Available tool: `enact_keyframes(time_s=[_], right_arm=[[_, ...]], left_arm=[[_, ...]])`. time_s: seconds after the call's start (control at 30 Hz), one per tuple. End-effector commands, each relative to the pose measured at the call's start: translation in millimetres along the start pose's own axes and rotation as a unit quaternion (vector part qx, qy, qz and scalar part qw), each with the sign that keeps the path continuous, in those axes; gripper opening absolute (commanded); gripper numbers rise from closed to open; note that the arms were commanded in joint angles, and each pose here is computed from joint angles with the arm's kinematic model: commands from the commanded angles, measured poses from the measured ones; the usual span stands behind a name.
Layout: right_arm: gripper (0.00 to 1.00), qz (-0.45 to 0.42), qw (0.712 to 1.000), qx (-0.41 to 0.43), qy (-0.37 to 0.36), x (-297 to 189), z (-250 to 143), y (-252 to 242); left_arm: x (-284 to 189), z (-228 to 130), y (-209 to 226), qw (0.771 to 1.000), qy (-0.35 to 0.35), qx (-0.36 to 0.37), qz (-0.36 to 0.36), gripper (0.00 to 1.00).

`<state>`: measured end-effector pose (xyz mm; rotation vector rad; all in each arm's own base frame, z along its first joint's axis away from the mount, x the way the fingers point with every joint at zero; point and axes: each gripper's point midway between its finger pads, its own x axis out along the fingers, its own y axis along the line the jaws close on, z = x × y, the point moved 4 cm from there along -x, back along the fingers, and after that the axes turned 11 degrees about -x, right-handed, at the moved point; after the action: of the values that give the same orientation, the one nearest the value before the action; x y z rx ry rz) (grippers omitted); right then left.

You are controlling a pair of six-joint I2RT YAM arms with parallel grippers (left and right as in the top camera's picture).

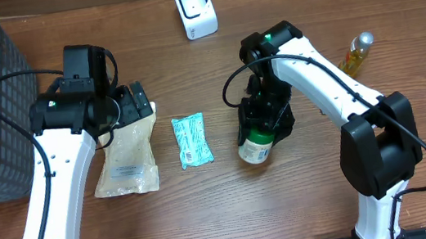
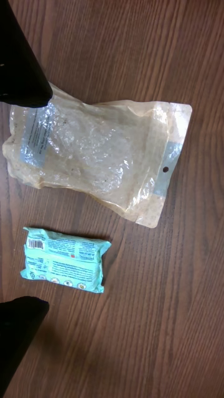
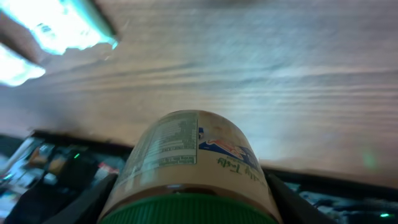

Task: Scan the item barcode
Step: 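Lift the jar and tilt it toward the scanner with right gripper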

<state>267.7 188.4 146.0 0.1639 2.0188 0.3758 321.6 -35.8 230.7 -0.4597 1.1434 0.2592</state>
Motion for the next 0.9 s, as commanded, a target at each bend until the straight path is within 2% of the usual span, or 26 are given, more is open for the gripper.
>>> enact_keyframes(time_s=[0.0,0.2,0.87], right_arm=[[0.37,0.054,0.999,-0.004,0.002,-8,-5,18],[0.34,0.064,0.998,-0.004,0.004,-8,-6,20],[0.35,0.166,0.985,0.011,0.05,-15,-21,46]], left_arm=[[-2,3,1,1.0,-0.006,0.002,0.001,1.0],[-2,3,1,1.0,-0.006,0.002,0.001,0.99],[-2,3,1,1.0,-0.006,0.002,0.001,1.0]])
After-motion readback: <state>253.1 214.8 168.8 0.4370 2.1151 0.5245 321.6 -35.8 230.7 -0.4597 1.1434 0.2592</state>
